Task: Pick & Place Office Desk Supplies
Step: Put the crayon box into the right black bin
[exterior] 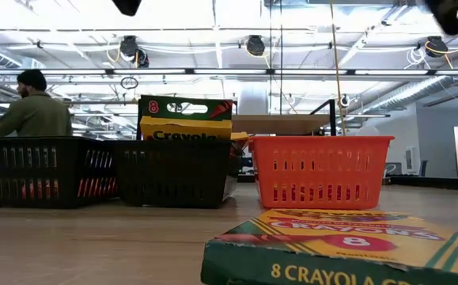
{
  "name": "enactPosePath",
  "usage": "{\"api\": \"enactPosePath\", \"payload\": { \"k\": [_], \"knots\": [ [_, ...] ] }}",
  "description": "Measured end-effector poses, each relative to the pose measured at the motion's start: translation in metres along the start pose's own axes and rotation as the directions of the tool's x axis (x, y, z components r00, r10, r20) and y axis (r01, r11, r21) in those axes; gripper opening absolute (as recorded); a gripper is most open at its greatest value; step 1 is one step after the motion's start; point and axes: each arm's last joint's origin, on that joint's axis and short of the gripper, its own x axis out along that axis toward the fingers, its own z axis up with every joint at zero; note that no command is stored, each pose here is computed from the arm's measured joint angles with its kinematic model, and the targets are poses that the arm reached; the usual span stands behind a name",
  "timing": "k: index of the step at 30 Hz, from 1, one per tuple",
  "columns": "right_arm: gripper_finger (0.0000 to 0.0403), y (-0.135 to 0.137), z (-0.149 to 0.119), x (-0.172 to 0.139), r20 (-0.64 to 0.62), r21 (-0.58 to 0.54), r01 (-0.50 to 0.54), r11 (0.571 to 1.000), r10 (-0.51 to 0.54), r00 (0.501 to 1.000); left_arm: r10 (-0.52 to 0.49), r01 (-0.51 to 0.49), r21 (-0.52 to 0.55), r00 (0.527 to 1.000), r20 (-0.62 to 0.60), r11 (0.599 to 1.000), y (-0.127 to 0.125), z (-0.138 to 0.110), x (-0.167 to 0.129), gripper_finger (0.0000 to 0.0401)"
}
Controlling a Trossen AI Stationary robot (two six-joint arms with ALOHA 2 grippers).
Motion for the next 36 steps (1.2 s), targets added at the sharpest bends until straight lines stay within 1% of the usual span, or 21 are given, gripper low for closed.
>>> {"api": "enactPosePath", "payload": {
  "k": [3,6,9,11,14,16,19,21,23,25,27,28,31,36],
  "knots": [
    [0.0171,-0.005,-0.009,-0.001,-0.002,0.019,0.047,0.999,-0.047,0.999,0.012,-0.016,-0.044,0.995,-0.098,0.999,-0.009,0.0,0.005,0.023],
    [0.0171,-0.008,-0.016,-0.001,0.004,0.049,0.044,0.998,-0.044,0.999,-0.027,0.012,-0.128,0.993,-0.114,0.992,-0.018,-0.003,0.004,0.023],
    [0.0171,-0.011,-0.021,-0.002,0.028,0.087,0.03,0.996,-0.032,0.999,-0.056,0.02,-0.253,0.989,-0.135,0.967,-0.027,-0.008,0.0,0.023],
    [0.0171,-0.012,-0.024,-0.003,0.04,0.117,0.008,0.993,-0.012,0.999,-0.056,0.006,-0.319,0.988,-0.147,0.948,-0.034,-0.016,0.004,0.023],
    [0.0171,-0.013,-0.031,-0.003,0.039,0.154,-0.024,0.988,0.019,0.999,-0.046,-0.016,-0.367,0.987,-0.157,0.93,-0.044,-0.033,0.015,0.023],
    [0.0171,-0.012,-0.036,-0.001,0.027,0.159,-0.027,0.987,0.023,0.999,-0.054,-0.002,-0.385,0.989,-0.135,0.923,-0.049,-0.043,0.026,0.023],
    [0.0166,-0.011,-0.044,0.006,0.016,0.172,-0.009,0.985,0.006,1.0,-0.073,0.031,-0.385,0.993,-0.097,0.923,-0.057,-0.059,0.039,0.023],
    [0.0152,-0.01,-0.049,0.011,0.015,0.173,-0.006,0.985,0.003,1.0,-0.079,0.049,-0.372,0.995,-0.067,0.927,-0.062,-0.066,0.045,0.0229],
    [0.0124,-0.01,-0.055,0.016,0.007,0.17,-0.001,0.985,0.0,1.0,-0.087,0.065,-0.36,0.995,-0.046,0.931,-0.066,-0.072,0.049,0.0229],
    [0.0083,-0.01,-0.06,0.021,0.007,0.171,-0.001,0.985,0.0,1.0,-0.084,0.065,-0.359,0.996,-0.038,0.931,-0.068,-0.075,0.05,0.0229],
    [0.0032,-0.01,-0.063,0.025,0.012,0.164,0.007,0.986,-0.009,1.0,-0.074,0.056,-0.36,0.997,-0.035,0.931,-0.07,-0.076,0.049,0.0229],
    [0.0016,-0.01,-0.064,0.026,0.019,0.157,0.017,0.987,-0.021,1.0,-0.063,0.048,-0.36,0.998,-0.029,0.932,-0.07,-0.076,0.048,0.0229],
    [0.0006,-0.01,-0.066,0.029,0.049,0.161,0.03,0.987,-0.039,0.998,-0.042,0.034,-0.358,0.999,-0.016,0.933,-0.073,-0.076,0.047,0.0229],
    [0.0001,-0.01,-0.072,0.037,0.063,0.182,0.021,0.983,-0.034,0.997,-0.073,0.061,-0.398,0.997,-0.015,0.915,-0.074,-0.075,0.046,0.0229]
  ]
}}
